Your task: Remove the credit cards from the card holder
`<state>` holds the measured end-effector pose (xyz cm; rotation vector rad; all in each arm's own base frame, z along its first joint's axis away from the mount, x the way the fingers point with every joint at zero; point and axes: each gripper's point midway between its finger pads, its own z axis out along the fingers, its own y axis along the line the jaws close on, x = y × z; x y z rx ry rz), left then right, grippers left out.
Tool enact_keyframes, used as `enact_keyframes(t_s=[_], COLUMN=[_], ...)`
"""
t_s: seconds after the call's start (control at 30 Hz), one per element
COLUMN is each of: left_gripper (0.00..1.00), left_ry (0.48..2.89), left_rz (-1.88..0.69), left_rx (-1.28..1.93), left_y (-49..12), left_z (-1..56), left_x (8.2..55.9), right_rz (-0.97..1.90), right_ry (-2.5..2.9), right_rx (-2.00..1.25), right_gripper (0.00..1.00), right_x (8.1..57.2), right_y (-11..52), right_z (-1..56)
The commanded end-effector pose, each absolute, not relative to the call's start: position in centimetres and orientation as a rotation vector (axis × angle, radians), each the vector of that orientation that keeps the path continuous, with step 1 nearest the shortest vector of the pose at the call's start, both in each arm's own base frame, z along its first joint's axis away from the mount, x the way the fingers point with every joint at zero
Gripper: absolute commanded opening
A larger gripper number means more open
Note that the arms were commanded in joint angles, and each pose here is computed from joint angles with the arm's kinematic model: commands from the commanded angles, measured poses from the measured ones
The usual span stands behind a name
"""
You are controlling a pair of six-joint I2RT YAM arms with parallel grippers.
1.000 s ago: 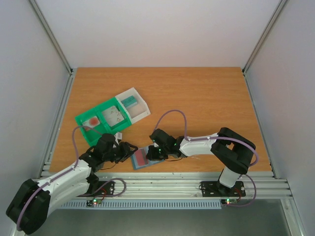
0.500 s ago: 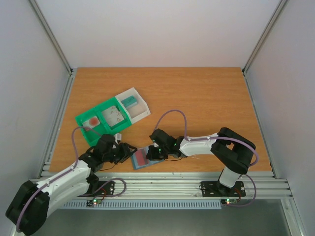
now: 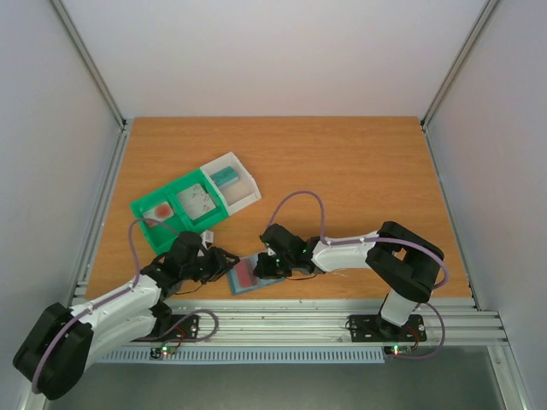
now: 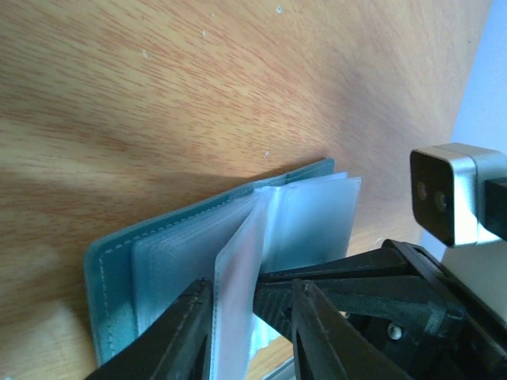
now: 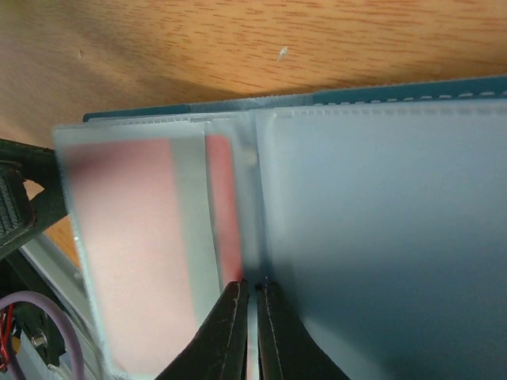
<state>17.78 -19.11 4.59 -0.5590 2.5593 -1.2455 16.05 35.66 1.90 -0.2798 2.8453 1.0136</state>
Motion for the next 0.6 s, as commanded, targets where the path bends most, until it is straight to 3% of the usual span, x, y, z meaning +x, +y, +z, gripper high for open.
enact_keyframes(t_s=[0.0, 0.57], left_gripper=[0.27, 0.25], left_ry=[2.494, 2.469], left_rz=[-1.337, -1.433], left_rx=[-0.502, -0.458], left_y=[-20.2, -21.9], left_z=[6.1, 7.7], left_x=[18.3, 18.3], right_rz=[0.946, 1.079], right_ry=[2.916, 2.896], right_rx=[-0.252, -0.244], right_gripper=[0.06, 0.09], right_x=[15.1, 14.6], right_y=[34.2, 35.3], right_z=[-0.1, 1.0])
